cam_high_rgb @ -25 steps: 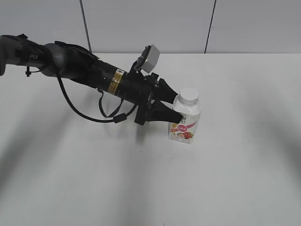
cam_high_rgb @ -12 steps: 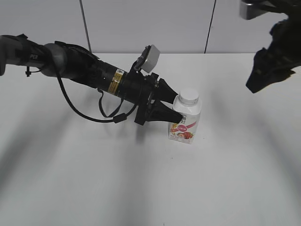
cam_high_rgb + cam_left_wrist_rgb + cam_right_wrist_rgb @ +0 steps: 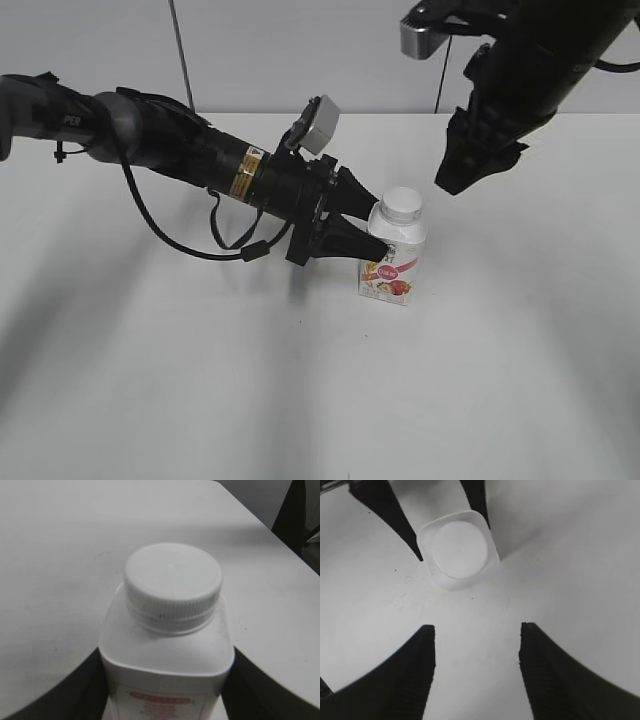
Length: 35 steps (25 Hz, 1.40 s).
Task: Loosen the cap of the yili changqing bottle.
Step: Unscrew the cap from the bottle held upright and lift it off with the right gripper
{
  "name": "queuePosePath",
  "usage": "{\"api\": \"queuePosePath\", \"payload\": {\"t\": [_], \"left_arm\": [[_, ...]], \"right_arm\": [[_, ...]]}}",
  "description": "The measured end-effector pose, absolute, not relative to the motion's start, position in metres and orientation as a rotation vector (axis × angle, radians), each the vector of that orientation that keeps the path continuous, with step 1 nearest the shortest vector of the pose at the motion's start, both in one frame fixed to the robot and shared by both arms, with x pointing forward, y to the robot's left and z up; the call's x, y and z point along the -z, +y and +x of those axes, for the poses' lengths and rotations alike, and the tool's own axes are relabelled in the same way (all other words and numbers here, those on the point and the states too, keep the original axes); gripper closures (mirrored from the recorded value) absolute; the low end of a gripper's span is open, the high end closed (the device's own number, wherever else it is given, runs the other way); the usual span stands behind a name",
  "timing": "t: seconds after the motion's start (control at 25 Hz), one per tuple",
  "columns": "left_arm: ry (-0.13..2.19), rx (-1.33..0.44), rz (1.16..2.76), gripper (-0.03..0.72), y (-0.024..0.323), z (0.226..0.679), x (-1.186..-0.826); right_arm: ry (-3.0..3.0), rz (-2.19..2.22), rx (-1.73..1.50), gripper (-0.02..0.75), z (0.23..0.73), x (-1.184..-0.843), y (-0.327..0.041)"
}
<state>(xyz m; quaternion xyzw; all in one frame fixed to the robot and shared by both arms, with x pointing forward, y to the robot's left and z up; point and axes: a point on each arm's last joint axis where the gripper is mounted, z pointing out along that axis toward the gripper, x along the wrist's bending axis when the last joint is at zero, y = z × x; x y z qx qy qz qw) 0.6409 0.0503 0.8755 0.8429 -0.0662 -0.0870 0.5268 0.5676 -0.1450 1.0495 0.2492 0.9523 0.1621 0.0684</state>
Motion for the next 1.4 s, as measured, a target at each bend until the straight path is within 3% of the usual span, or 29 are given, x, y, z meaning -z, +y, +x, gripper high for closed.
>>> {"api": "queuePosePath", "payload": {"t": [0.16,0.28,0.92,1.4], "left_arm": [[-0.159,0.208,2.015,0.274,0.050,0.641,-0.876],[-0.159,0.209,2.015,0.274,0.050,0.641,-0.876],[-0.150,0.214,2.016,0.274,0.049,0.640,-0.876],[-0.146,0.215,2.016,0.274,0.048,0.640,-0.876]], "right_arm": [[2.888,0.665,-0.508,0.208,0.571,-1.042,-0.135],[2.889,0.671,-0.526,0.183,0.576,-1.034,-0.131],[2.833,1.068,-0.569,0.174,0.601,-1.004,-0.117],[2.873,1.000,-0.458,0.174,0.590,-0.996,-0.099]]}}
